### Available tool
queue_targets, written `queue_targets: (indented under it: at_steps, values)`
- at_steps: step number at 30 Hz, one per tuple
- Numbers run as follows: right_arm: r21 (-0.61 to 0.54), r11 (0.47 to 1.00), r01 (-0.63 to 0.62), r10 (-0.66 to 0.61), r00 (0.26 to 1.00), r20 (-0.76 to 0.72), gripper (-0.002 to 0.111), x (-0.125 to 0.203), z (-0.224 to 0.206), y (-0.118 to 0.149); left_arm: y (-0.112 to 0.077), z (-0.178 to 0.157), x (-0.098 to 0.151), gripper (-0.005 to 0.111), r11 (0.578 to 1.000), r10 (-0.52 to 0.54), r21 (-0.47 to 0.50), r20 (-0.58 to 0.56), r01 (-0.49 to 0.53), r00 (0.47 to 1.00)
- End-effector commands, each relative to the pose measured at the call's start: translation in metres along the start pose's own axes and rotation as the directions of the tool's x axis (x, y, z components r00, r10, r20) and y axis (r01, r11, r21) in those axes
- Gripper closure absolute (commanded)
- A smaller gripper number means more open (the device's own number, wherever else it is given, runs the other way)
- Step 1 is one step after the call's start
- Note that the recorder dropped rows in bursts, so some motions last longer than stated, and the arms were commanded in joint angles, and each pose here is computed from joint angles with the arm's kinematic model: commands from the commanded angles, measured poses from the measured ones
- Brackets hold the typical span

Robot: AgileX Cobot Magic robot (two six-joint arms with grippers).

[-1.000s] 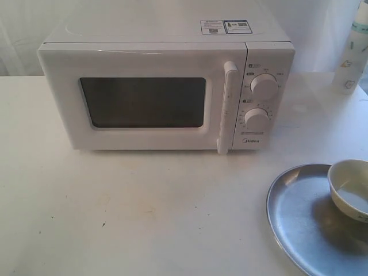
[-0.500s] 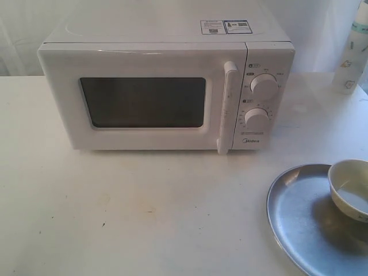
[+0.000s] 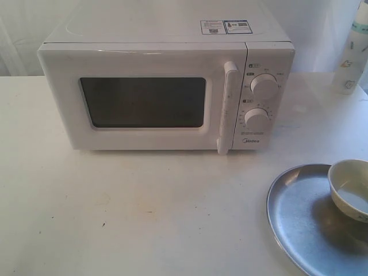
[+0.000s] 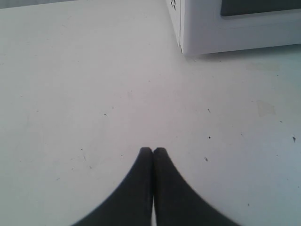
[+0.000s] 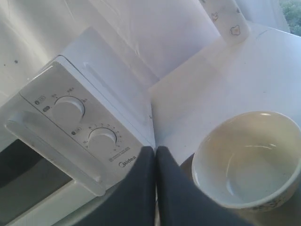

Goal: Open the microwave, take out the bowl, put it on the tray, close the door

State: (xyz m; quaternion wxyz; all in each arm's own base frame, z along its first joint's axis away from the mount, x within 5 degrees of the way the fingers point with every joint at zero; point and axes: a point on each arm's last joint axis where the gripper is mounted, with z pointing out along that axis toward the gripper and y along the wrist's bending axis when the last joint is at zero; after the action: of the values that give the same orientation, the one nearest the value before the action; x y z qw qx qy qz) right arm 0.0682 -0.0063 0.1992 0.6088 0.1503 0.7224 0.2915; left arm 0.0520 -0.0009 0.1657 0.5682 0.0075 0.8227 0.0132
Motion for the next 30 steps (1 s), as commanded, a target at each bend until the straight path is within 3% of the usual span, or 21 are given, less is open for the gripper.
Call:
queue_targets:
  at_steps: [1, 10, 20, 27, 30]
  values:
    - [0.028, 1.0, -0.007, 0.007, 1.0, 0.004, 0.108, 0.001, 0.0, -0.004, -0.001, 0.0, -0.001, 0.107, 1.0, -0.01, 0.01, 0.002, 0.01, 1.0]
    - [0.129, 0.982, 0.135, -0.137, 0.991, 0.008, 0.108, -0.001, -0.001, -0.013, -0.001, 0.0, -0.001, 0.107, 1.0, -0.01, 0.01, 0.002, 0.01, 1.0]
    - [0.133, 0.981, 0.139, -0.14, 0.99, 0.003, 0.108, 0.0, -0.001, -0.013, -0.001, 0.0, -0.001, 0.107, 1.0, -0.01, 0.01, 0.002, 0.01, 1.0]
    - [-0.007, 0.998, 0.057, -0.057, 0.995, -0.087, 0.108, 0.01, 0.0, -0.001, -0.001, 0.0, -0.001, 0.107, 1.0, -0.01, 0.01, 0.002, 0.01, 1.0]
    - [-0.109, 0.991, -0.078, 0.056, 0.98, -0.189, 0.108, 0.018, -0.002, 0.01, -0.001, 0.0, -0.001, 0.107, 1.0, -0.01, 0.01, 0.002, 0.01, 1.0]
